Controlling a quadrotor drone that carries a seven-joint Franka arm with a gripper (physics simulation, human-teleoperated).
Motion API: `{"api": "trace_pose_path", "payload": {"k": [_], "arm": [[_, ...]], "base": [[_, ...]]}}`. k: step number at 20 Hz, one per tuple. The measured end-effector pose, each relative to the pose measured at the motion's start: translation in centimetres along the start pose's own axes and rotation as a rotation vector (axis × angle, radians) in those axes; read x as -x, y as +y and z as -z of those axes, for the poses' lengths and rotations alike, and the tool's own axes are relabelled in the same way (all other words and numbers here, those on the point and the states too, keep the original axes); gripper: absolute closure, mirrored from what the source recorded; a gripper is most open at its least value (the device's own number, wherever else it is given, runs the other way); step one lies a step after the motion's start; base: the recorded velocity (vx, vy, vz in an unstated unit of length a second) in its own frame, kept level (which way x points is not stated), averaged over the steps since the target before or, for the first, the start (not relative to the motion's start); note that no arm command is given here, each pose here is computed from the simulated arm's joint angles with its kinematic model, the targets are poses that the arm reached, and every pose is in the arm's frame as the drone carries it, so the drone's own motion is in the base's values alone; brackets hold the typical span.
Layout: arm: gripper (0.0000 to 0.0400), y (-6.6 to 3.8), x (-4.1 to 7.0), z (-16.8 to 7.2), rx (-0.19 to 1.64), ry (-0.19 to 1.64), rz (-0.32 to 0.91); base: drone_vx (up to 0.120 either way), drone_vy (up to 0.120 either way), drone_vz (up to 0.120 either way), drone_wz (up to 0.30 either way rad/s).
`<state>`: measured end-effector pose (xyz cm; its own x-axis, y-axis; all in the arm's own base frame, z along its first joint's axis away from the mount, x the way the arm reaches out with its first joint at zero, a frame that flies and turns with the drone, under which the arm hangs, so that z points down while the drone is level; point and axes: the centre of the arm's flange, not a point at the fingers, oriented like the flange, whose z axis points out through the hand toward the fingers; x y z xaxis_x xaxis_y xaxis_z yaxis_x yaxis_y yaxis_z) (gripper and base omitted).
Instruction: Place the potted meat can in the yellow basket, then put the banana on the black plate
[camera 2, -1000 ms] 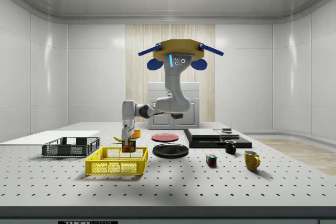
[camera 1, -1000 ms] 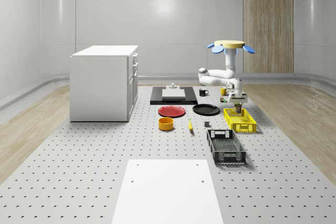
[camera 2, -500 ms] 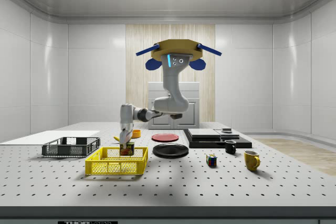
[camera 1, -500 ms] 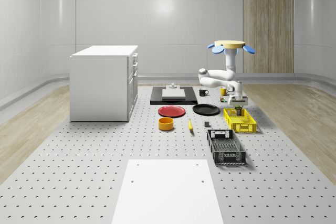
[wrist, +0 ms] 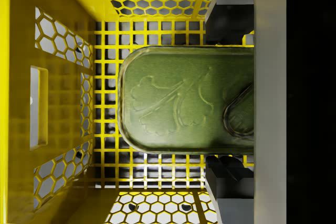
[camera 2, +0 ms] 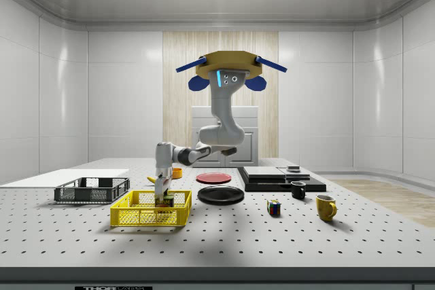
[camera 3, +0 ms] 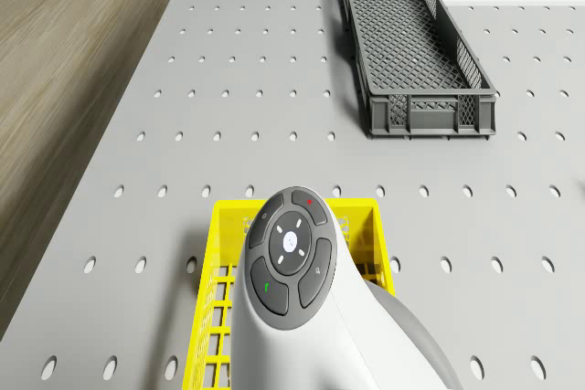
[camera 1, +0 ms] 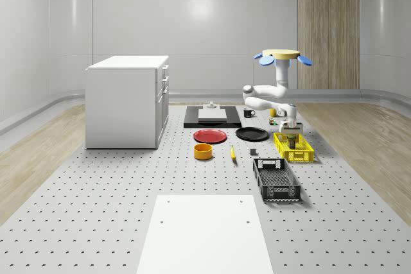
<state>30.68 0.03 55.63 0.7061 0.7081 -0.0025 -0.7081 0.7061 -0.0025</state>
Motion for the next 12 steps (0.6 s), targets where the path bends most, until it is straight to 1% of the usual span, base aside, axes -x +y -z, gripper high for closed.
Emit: {"api": "trace_pose_path", "payload": {"k": [1, 5, 6, 7, 12], "arm": [[0.0047, 0.00, 0.01, -0.06, 0.000, -0.001, 0.000], [0.0017, -0.01, 0.02, 0.07, -0.001, -0.003, 0.001], [0.0014, -0.01, 0.02, 0.09, -0.002, -0.003, 0.001], [0.0011, -0.02, 0.02, 0.10, -0.002, -0.003, 0.001], [0.0003, -0.02, 0.02, 0.14, -0.002, -0.004, 0.001]], "base": [[0.000, 0.000, 0.040, 0.000], [0.000, 0.000, 0.120, 0.000], [0.000, -0.080, 0.120, 0.000], [0.120, -0.120, 0.040, 0.000], [0.120, -0.120, 0.000, 0.000]]}}
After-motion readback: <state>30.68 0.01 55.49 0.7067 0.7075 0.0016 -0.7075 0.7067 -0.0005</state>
